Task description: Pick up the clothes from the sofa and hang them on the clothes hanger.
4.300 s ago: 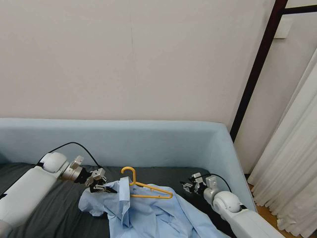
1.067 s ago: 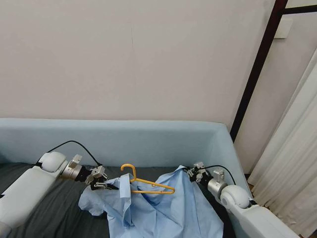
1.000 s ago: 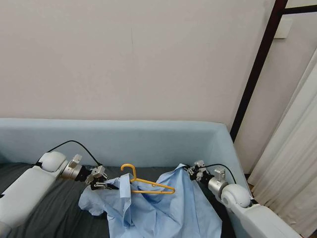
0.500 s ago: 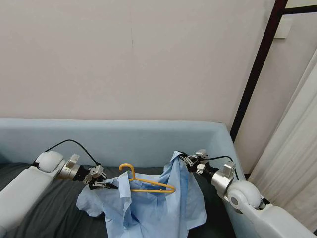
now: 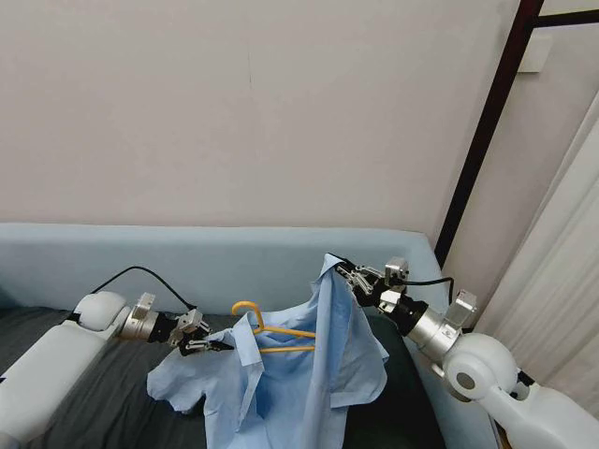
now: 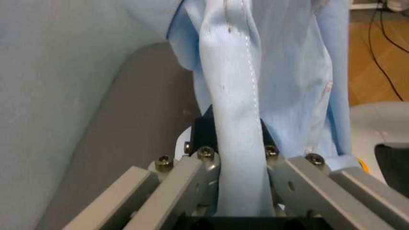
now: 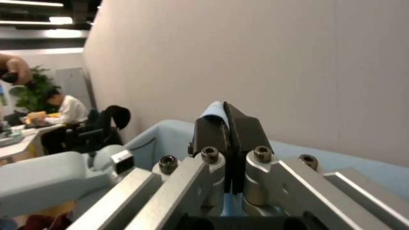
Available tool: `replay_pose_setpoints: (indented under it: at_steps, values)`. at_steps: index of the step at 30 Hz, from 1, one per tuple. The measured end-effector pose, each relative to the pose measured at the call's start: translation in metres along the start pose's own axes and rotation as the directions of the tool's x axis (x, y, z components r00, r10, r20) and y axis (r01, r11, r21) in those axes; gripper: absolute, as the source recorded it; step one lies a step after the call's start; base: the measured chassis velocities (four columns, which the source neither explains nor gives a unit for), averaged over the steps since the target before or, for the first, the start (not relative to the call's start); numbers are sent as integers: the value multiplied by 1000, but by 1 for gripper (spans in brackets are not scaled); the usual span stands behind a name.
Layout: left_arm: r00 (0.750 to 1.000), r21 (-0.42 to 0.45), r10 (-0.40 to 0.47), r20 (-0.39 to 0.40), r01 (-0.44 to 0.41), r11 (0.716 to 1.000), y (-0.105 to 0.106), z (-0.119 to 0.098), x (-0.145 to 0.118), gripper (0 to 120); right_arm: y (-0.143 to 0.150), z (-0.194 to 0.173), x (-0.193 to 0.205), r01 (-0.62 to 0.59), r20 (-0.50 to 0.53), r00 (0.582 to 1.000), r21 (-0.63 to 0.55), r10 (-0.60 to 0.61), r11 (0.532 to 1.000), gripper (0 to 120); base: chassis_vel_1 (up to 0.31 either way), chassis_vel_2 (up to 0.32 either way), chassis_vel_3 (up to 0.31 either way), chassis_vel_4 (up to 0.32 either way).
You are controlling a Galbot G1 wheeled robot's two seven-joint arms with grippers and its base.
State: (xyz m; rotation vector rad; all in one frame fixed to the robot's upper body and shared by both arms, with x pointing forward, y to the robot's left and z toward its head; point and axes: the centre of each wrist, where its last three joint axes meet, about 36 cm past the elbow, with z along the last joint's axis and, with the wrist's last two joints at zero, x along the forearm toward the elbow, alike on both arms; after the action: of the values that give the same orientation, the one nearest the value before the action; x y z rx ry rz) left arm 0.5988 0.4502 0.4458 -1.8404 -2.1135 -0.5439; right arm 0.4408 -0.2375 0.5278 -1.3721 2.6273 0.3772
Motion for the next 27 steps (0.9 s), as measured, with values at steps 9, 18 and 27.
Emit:
replay_pose_setpoints:
  at_steps: [9,18,27]
  values:
    - [981,56,-145,132,139,989,-9,7,-19,2,26,11,7,75,-28,997,20,-74,997,0,0,0,0,0]
    - [909,143,-276,314,242,960,-16,-14,-42,2,36,48,32,97,-129,988,83,-85,992,0,0,0,0,0]
    - [894,27,-229,385,237,971,-5,-86,-15,2,31,71,48,42,-215,977,160,-6,986,20,0,0,0,0]
